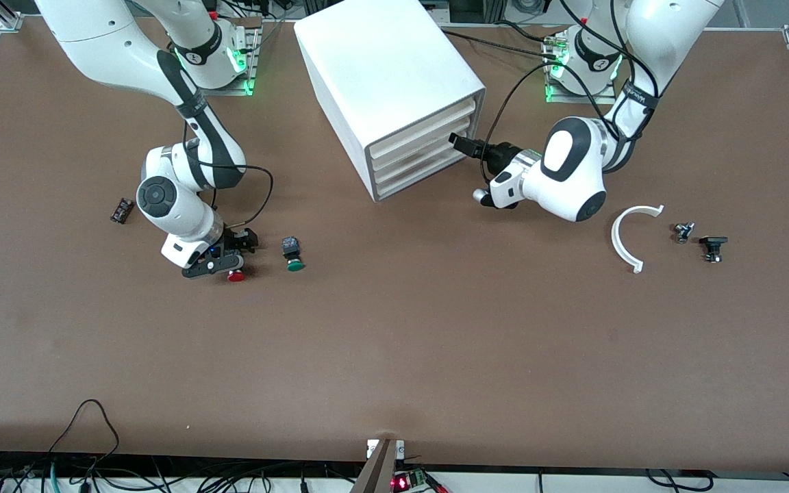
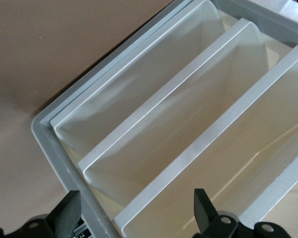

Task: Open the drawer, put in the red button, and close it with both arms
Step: 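Grasp the red button with the right gripper while the left gripper grips the drawer, then pull the drawer open with the left gripper while the right gripper lifts the button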

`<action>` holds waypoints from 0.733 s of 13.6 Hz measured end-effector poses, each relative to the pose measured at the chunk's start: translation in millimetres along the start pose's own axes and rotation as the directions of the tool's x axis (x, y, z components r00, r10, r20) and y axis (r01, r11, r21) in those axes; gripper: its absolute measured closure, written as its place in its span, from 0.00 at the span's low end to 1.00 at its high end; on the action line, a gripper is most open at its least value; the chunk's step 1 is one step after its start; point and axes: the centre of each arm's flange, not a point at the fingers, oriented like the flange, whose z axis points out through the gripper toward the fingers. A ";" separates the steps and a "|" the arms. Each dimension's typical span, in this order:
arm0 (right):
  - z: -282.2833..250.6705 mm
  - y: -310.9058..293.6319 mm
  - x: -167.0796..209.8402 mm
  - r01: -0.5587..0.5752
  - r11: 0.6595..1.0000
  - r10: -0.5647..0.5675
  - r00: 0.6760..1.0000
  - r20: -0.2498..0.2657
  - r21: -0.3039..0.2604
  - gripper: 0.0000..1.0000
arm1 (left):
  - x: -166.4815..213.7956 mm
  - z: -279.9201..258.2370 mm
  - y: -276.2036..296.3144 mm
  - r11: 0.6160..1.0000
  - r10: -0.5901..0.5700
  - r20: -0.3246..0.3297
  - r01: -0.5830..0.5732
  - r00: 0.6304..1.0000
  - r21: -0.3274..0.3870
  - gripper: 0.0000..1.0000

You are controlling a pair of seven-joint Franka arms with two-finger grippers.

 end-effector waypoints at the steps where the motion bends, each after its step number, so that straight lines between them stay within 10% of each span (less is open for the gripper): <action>1: -2.6 0.1 1.1 0.000 1.000 0.000 1.000 -0.005 0.000 0.40 | -0.2 4.1 0.5 1.000 -0.003 -0.002 0.003 1.000 -0.008 0.00; 3: -8.2 -0.1 3.5 0.002 1.000 -0.002 1.000 -0.009 0.000 0.59 | 0.0 17.0 3.4 1.000 0.001 -0.022 -0.001 1.000 -0.004 0.01; 7: -29.7 -0.8 24.3 0.005 1.000 -0.005 1.000 -0.002 0.001 0.59 | -1.7 41.7 11.9 1.000 0.007 -0.052 -0.007 0.999 -0.001 0.05; 10: -66.2 -0.8 44.6 0.013 1.000 -0.013 0.999 -0.051 -0.001 0.59 | -1.7 42.2 10.7 1.000 0.028 -0.054 -0.028 0.998 -0.002 0.37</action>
